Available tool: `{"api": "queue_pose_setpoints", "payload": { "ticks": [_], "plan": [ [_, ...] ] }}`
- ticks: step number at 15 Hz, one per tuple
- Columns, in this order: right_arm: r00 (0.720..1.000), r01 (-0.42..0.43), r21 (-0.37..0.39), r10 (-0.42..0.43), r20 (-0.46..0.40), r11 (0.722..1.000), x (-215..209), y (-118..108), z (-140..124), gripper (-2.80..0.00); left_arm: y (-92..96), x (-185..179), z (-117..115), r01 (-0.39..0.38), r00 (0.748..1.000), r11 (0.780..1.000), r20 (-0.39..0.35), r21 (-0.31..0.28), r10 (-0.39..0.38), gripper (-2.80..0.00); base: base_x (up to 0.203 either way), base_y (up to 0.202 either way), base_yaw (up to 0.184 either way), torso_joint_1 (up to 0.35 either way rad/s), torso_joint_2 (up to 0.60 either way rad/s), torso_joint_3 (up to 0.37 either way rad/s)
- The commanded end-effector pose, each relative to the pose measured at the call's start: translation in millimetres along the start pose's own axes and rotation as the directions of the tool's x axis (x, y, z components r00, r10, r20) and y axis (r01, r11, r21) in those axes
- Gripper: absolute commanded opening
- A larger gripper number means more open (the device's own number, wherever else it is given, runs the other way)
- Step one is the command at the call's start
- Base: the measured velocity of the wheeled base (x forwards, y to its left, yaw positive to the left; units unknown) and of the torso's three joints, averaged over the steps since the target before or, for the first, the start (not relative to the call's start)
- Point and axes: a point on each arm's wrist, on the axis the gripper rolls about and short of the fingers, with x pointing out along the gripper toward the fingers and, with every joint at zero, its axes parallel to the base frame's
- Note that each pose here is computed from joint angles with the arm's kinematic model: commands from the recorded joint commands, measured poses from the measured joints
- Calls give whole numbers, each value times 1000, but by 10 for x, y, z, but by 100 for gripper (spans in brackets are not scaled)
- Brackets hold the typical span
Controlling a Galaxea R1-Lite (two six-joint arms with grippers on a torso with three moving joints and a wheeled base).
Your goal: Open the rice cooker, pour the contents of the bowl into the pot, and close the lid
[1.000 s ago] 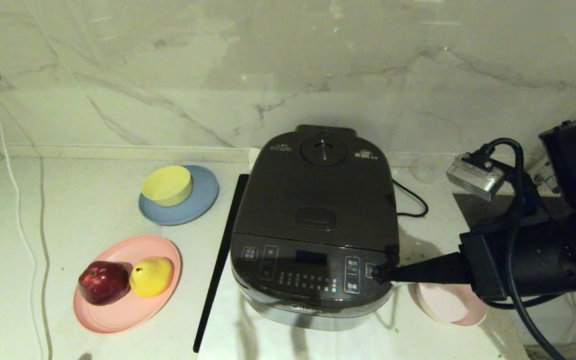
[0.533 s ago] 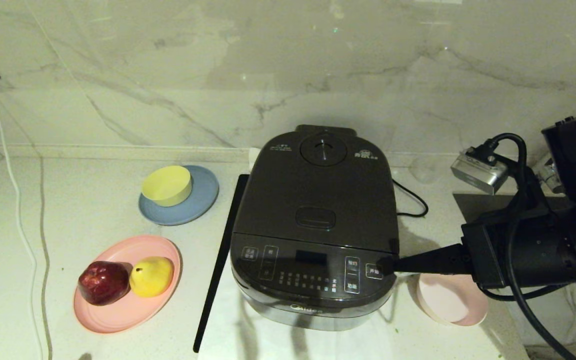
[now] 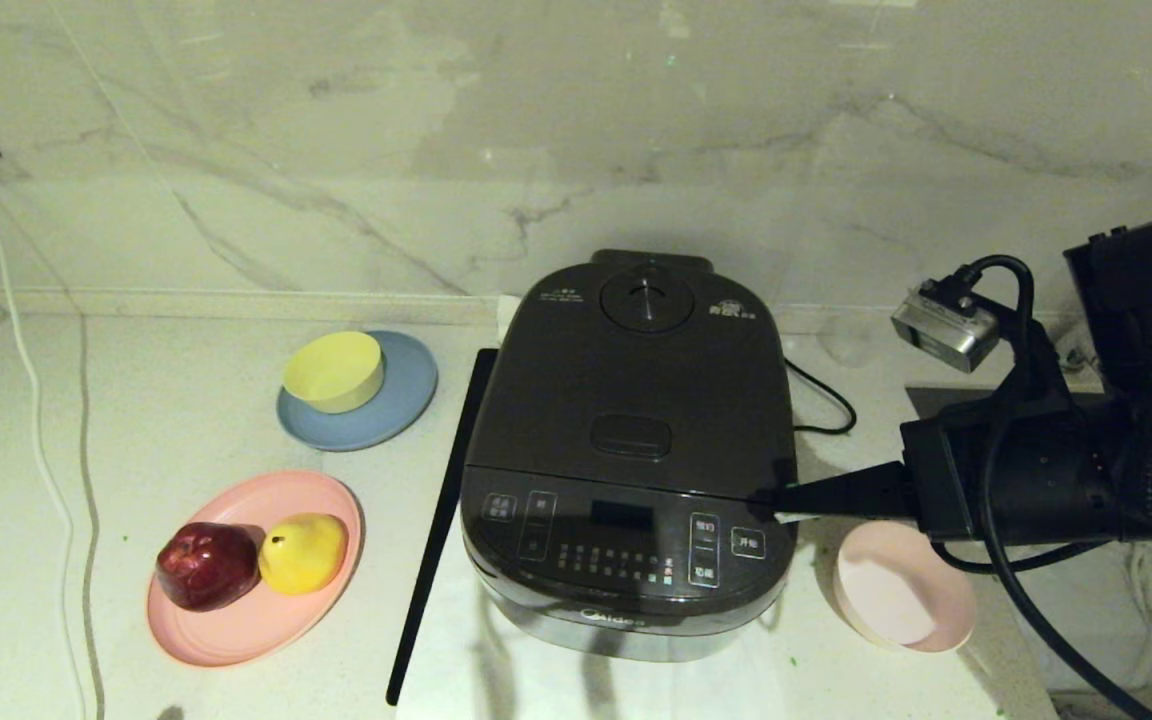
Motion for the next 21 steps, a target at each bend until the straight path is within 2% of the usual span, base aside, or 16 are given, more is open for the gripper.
{"api": "queue_pose_setpoints", "payload": {
  "ticks": [1,21],
  "plan": [
    [1000,0,4,0,-5,1000,27,-13,13,-280,0,6,-25,1,1000,1000,-9,0,-1,-280,0,0,0,0,0,0],
    [999,11,24,-10,-43,1000,173,-101,-15,-280,-1,6,-25,0,1000,1000,-9,0,0,-280,0,0,0,0,0,0]
  ]
}}
